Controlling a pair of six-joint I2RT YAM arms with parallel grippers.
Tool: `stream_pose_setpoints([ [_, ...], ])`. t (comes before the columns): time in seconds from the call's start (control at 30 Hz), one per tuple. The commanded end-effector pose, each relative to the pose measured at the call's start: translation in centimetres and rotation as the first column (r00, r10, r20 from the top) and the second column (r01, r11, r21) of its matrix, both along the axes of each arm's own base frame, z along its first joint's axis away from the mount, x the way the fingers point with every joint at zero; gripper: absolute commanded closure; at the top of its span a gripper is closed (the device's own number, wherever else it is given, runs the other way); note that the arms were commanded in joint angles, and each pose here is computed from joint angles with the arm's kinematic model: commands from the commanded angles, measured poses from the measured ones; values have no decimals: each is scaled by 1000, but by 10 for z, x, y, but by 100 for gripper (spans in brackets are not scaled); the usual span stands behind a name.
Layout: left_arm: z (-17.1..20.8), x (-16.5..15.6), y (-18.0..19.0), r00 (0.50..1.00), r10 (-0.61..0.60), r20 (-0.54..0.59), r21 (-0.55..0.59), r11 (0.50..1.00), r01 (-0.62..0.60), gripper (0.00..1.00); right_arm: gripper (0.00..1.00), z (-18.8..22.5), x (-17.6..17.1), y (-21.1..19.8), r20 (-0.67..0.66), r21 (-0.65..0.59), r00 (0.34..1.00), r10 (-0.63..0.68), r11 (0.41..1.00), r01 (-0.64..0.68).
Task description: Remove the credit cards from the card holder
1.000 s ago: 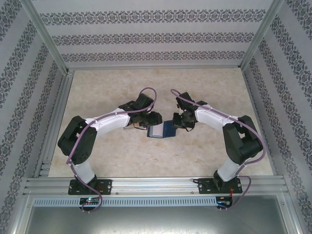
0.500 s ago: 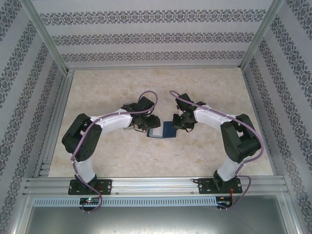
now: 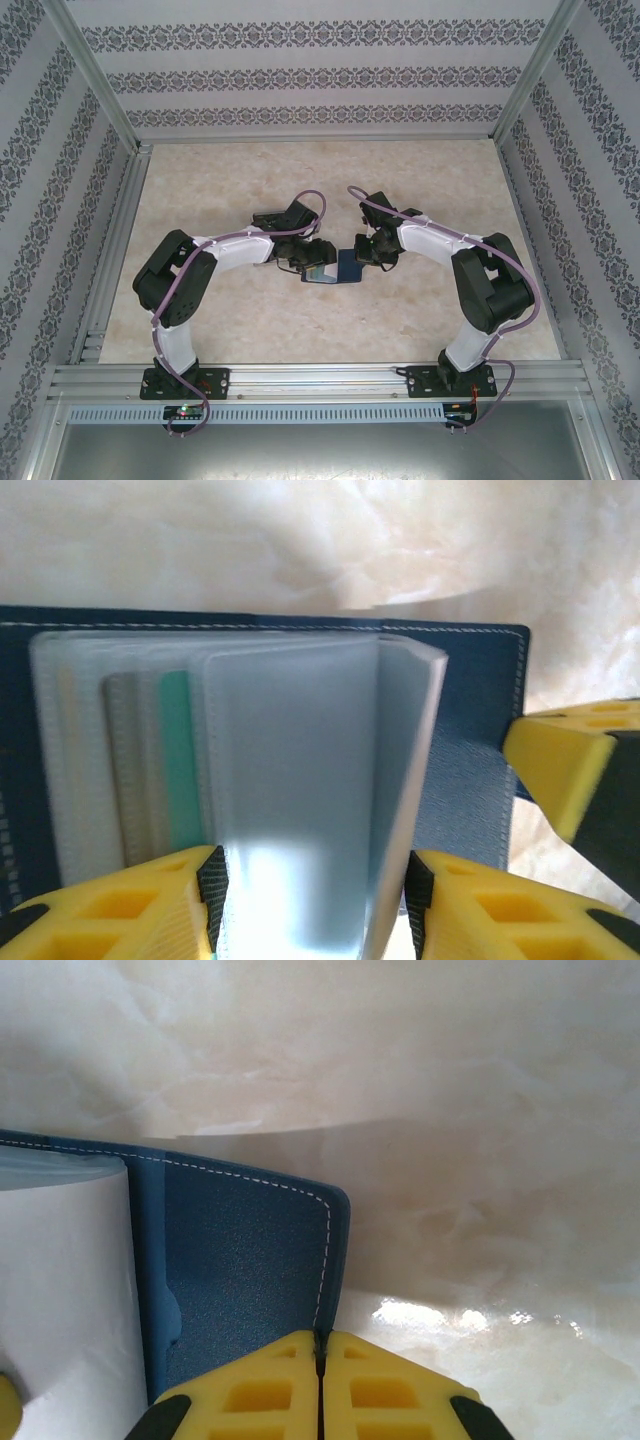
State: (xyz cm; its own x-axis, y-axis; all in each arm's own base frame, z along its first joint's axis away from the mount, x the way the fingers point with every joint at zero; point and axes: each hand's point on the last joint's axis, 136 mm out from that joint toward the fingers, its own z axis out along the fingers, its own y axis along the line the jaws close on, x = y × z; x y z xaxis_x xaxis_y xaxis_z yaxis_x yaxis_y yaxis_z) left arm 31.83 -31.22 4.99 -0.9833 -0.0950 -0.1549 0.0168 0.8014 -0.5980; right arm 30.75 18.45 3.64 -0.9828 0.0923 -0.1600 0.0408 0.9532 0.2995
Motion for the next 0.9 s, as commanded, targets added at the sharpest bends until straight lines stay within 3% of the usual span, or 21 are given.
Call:
stream_pose_setpoints([
  [0.0,14,1,-16,999,-36,29,-95,995,39,47,100,-7,-2,1,-13,3,1000,3,1000,-3],
  [0.5,31,2,-27,997,-49,61,-183,981,60,45,100,-8,-1,-2,-14,38,1000,-25,999,26],
  [0.73,14,5,21,994,54,92,65,996,-60,45,100,-10,-3,-6,-7,16,1000,-18,1000,19],
  [0.87,4,1,37,994,67,83,144,986,-78,44,100,-12,-4,-5,-13,21,1000,-20,1000,20],
])
